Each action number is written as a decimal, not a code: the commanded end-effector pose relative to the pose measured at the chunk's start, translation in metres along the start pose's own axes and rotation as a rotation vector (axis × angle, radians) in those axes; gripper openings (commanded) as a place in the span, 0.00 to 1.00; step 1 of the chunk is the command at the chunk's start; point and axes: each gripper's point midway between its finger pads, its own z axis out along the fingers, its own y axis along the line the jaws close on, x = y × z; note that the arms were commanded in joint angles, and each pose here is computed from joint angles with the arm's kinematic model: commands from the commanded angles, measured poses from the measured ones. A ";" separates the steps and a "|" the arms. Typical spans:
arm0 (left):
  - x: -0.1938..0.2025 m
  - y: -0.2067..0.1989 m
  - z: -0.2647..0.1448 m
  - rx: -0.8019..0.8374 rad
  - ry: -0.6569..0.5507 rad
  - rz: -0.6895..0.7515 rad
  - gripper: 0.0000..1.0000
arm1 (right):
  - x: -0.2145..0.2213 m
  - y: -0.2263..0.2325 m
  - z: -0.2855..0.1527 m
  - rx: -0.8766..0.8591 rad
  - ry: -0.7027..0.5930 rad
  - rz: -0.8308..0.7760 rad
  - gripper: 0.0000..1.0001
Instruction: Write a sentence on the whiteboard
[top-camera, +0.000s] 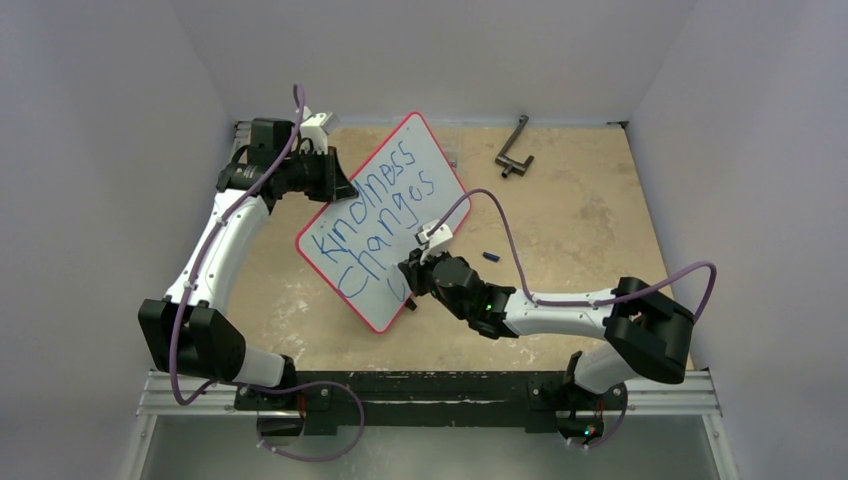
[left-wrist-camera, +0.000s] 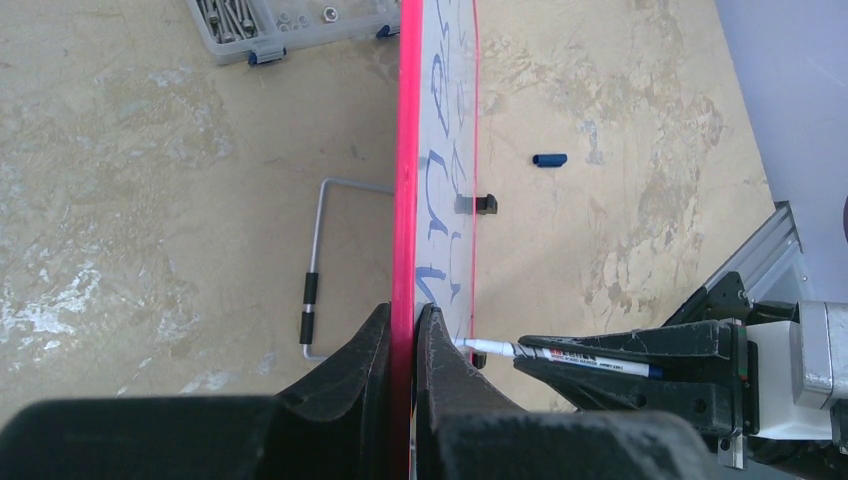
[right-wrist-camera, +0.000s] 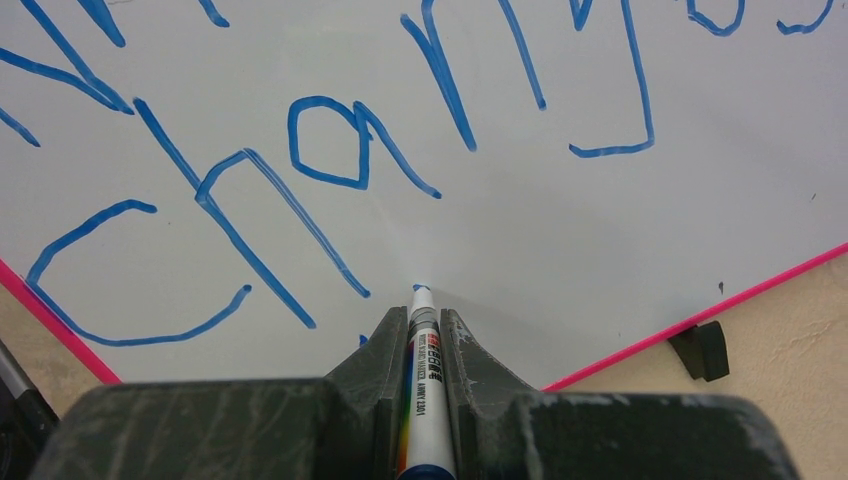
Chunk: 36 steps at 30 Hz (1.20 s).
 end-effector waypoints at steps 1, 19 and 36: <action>0.007 0.032 -0.005 -0.160 0.027 0.041 0.00 | -0.009 -0.004 0.003 0.036 -0.011 -0.021 0.00; 0.007 0.032 -0.003 -0.152 0.029 0.038 0.00 | -0.032 -0.014 -0.012 0.057 -0.060 -0.008 0.00; 0.008 0.032 -0.002 -0.147 0.031 0.036 0.00 | -0.016 -0.038 -0.001 0.030 -0.031 0.070 0.00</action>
